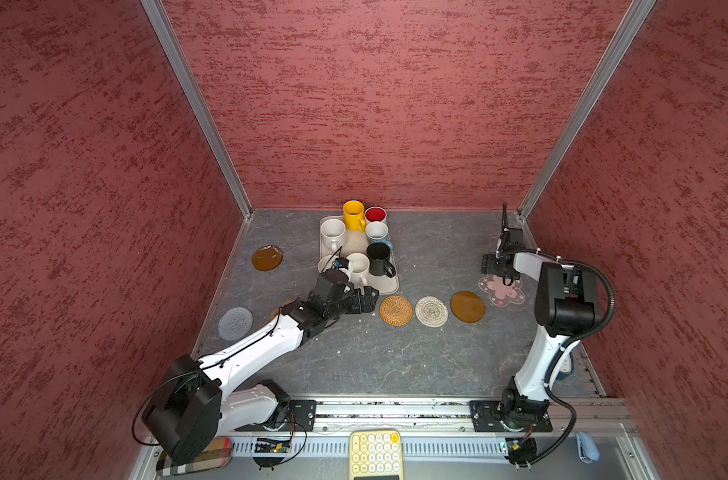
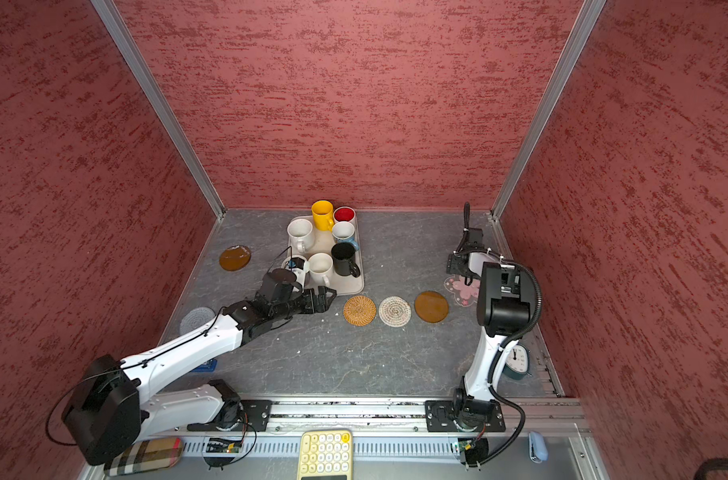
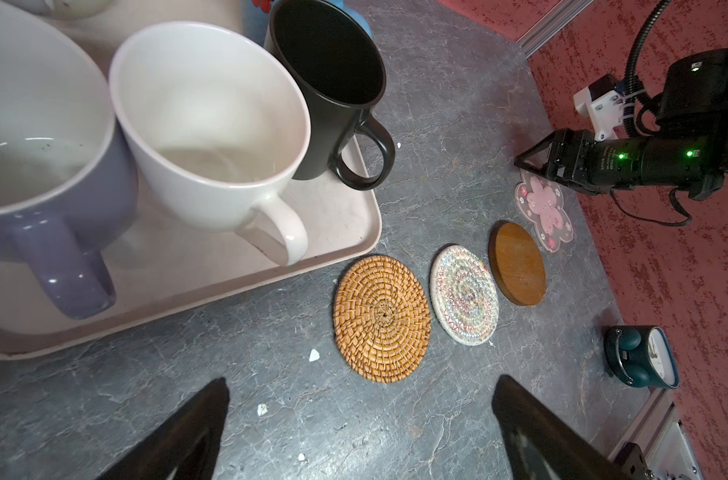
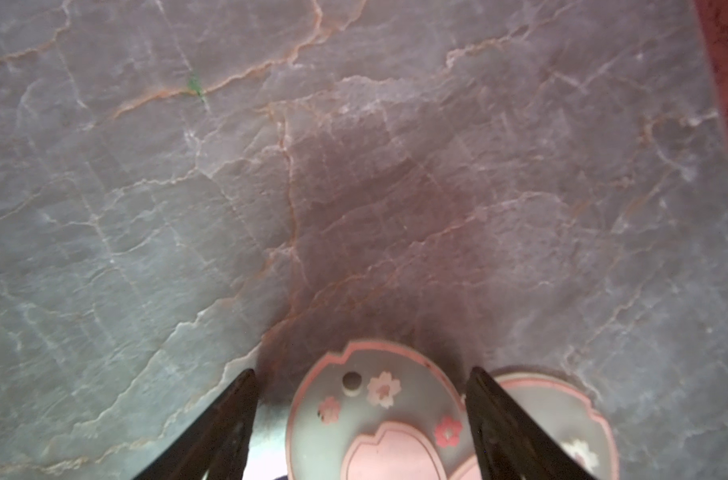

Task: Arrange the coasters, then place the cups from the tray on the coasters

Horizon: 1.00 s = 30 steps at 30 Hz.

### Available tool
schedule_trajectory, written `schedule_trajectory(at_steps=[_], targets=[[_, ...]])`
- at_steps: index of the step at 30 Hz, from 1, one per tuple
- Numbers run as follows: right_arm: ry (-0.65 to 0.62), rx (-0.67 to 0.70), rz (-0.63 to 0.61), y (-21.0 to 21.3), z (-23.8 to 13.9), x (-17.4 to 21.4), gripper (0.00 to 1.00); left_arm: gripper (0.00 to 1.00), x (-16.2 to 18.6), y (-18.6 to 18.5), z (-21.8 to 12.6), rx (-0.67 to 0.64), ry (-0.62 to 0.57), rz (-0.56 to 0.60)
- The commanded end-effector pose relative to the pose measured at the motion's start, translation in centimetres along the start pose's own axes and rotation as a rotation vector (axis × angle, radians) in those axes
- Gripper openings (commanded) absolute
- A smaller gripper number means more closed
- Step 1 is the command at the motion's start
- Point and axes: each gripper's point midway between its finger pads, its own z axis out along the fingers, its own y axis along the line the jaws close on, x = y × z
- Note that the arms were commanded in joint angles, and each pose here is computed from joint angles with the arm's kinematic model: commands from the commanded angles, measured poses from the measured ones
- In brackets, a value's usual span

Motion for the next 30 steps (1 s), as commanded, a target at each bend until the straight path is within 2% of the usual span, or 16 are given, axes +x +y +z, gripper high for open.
schedule_trajectory(at_steps=[1,19,25,30], targets=[[0.147,0.038,-0.020,-1.0,0.5,4.8,0.78,1.00,-0.5,-0.2,-0.6,0.015,-0.037,-0.008],[0.211,0.094,0.018,-2.2,-0.6,8.3,0.76,1.00,0.5,0.4,-1.9,0.032,-0.059,-0.021],[0.180,0.118,0.046,-2.6,-2.0,7.3,0.76,1.00,0.5,0.5,-2.0,0.032,-0.064,-0.020],[0.126,0.166,0.161,-3.8,-3.2,5.8,0.75,0.99,0.1,0.4,-1.7,0.035,-0.066,-0.020]])
